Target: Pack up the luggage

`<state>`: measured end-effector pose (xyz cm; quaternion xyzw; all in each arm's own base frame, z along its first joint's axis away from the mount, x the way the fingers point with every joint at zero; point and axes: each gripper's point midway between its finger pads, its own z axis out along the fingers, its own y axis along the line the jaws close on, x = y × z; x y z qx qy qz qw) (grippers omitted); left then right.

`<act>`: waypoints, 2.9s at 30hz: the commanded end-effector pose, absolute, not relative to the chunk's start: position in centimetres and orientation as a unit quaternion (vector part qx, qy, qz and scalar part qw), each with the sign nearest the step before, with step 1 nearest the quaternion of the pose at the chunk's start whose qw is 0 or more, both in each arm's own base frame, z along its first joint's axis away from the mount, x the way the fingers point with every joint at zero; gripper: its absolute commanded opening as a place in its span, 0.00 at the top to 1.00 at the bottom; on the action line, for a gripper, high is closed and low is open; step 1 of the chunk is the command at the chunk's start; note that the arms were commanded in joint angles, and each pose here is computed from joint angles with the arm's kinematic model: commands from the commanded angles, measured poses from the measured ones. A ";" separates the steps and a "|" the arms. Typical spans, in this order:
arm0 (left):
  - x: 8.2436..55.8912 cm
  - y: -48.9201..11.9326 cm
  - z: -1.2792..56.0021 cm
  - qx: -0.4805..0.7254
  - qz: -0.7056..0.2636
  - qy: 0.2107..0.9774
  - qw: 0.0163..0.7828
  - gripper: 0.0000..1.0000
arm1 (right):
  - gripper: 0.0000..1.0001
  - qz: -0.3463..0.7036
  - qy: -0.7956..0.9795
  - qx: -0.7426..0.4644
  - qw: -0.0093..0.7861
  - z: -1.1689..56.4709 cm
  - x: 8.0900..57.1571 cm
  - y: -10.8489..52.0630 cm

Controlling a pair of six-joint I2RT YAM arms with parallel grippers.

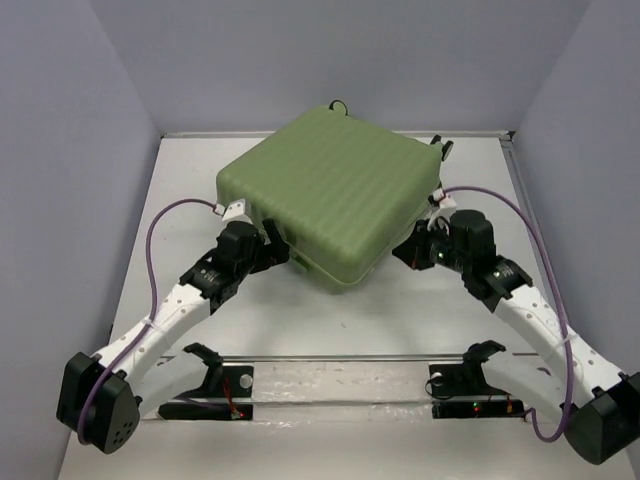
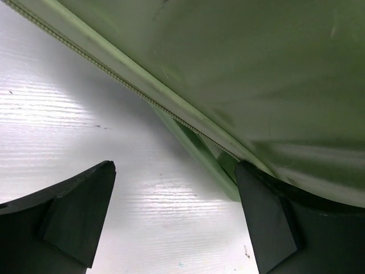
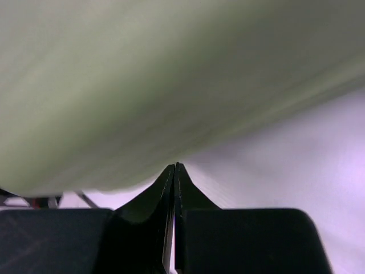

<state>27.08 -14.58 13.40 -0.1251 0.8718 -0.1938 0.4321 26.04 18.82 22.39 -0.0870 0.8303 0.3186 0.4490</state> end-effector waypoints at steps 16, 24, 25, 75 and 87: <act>39.9 -4.3 33.1 -0.214 -0.226 0.734 0.604 0.01 | 0.93 0.194 0.851 0.091 0.479 17.3 32.1 14.2; 53.2 -3.5 27.6 -0.195 -0.273 0.801 0.496 0.02 | 0.93 0.191 0.850 0.131 0.473 15.8 33.9 11.1; 54.0 -3.7 26.8 -0.188 -0.277 0.805 0.489 0.02 | 0.93 0.193 0.850 0.133 0.472 15.7 34.2 11.0; 17.9 -20.3 27.7 0.001 -0.456 0.767 0.452 0.69 | 0.93 0.391 0.828 -0.051 0.399 22.5 25.0 21.8; 17.3 -26.9 20.2 0.012 -0.393 0.820 0.417 0.59 | 0.93 0.349 0.814 -0.082 0.457 23.7 26.6 22.4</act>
